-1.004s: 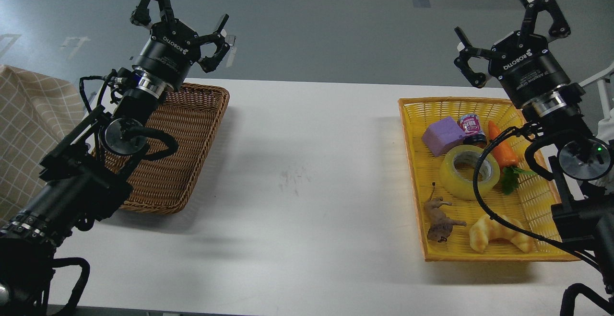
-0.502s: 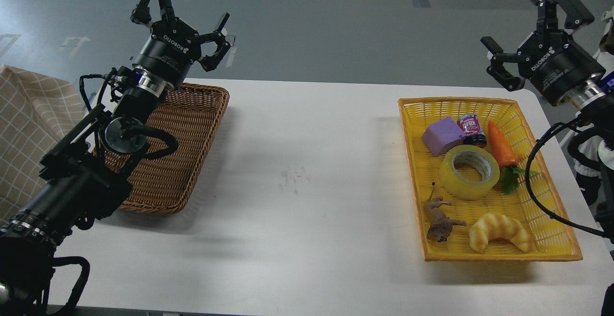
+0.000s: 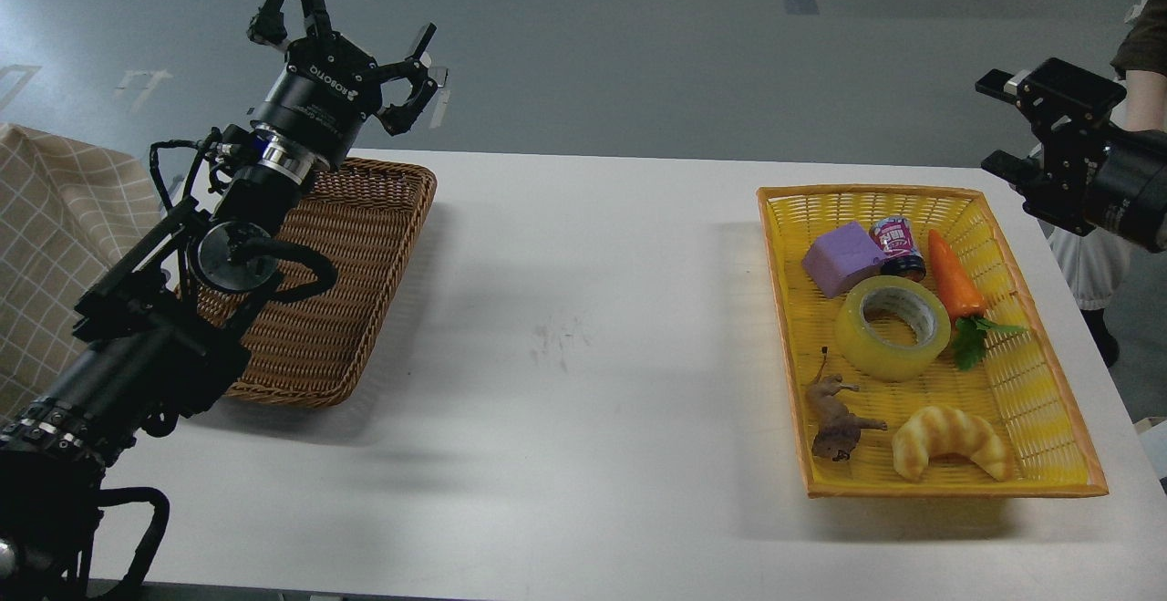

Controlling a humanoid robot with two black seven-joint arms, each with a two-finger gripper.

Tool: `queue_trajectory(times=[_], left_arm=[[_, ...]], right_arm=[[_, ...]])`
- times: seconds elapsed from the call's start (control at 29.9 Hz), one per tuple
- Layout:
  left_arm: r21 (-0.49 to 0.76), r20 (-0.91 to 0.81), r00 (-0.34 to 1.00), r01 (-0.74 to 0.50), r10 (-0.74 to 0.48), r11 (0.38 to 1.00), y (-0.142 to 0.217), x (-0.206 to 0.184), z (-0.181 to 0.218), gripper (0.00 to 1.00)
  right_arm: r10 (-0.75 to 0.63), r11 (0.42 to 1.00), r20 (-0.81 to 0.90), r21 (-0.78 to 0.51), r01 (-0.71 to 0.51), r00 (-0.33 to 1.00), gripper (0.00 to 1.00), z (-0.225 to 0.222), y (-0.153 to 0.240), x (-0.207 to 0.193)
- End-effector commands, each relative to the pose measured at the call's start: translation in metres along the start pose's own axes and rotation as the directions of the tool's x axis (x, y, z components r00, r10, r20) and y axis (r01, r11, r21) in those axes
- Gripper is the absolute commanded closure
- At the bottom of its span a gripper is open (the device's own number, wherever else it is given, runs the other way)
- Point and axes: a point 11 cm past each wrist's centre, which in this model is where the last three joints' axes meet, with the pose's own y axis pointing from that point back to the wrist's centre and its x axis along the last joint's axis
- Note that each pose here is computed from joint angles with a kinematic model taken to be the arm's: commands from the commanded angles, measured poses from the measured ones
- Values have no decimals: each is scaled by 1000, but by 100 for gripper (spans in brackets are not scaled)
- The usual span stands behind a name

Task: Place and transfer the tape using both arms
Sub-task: 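Move the right gripper down to the clear tape roll in the yellow basket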

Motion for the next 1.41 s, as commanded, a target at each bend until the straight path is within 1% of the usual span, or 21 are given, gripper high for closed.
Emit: queue_trajectory(times=[0.0,0.07,0.2,0.33,0.4,0.6,0.67,0.84,1.0,1.04,1.07,1.1,1.14,1.2,1.24,1.34,1.37], left_arm=[[-2,0,1000,1,-1,1000,0,0,1,2],[0,0,1000,1,-1,1000,0,0,0,2],[-3,3,1000,0,0,1000,0,0,2,2],[-4,4,1000,1,-1,1000,0,0,3,2],[-4,6,1000,0,0,1000,0,1,3,2],[-10,6,1000,-1,1,1000,0,1,6,2],[-10,6,1000,-1,1,1000,0,1,6,2],[-12,4,1000,2,-2,1000,0,0,6,2],[-13,4,1000,3,-3,1000,0,0,6,2],[-13,4,1000,4,-4,1000,-1,-1,7,2],[-13,4,1000,4,-4,1000,-1,-1,7,2],[-13,4,1000,4,-4,1000,-1,-1,7,2],[-13,4,1000,4,-4,1000,-1,-1,7,2],[-13,4,1000,4,-4,1000,-1,-1,7,2],[-13,4,1000,4,-4,1000,-1,-1,7,2],[-13,4,1000,4,-4,1000,-1,-1,7,2],[-13,4,1000,4,-4,1000,-1,-1,7,2]], right_arm=[[-11,992,-165,-123,-10,986,0,17,7,1],[-18,987,-226,-162,-19,974,0,23,8,1],[-40,967,-398,-247,-65,916,0,34,7,2],[-61,954,-486,-285,-92,872,0,39,6,1],[-78,948,-539,-301,-106,839,0,43,-1,-5],[-148,939,-574,-337,-67,806,0,56,-15,-30],[-200,930,-583,-365,-34,787,2,67,-22,-47],[-272,903,-647,-427,-43,713,3,89,-27,-65],[-292,892,-629,-451,-32,720,5,102,-34,-76],[-295,890,-630,-456,-34,719,7,105,-36,-77],[-297,888,-631,-459,-36,717,8,106,-36,-77],[-300,886,-640,-461,-42,707,11,106,-36,-77],[-303,885,-647,-464,-45,700,16,107,-36,-77],[-305,885,-651,-464,-46,696,19,106,-37,-78],[-306,884,-651,-465,-47,695,24,107,-37,-78],[-316,877,-645,-479,-46,696,32,112,-36,-79],[-316,877,-645,-479,-46,696,32,112,-36,-79]])
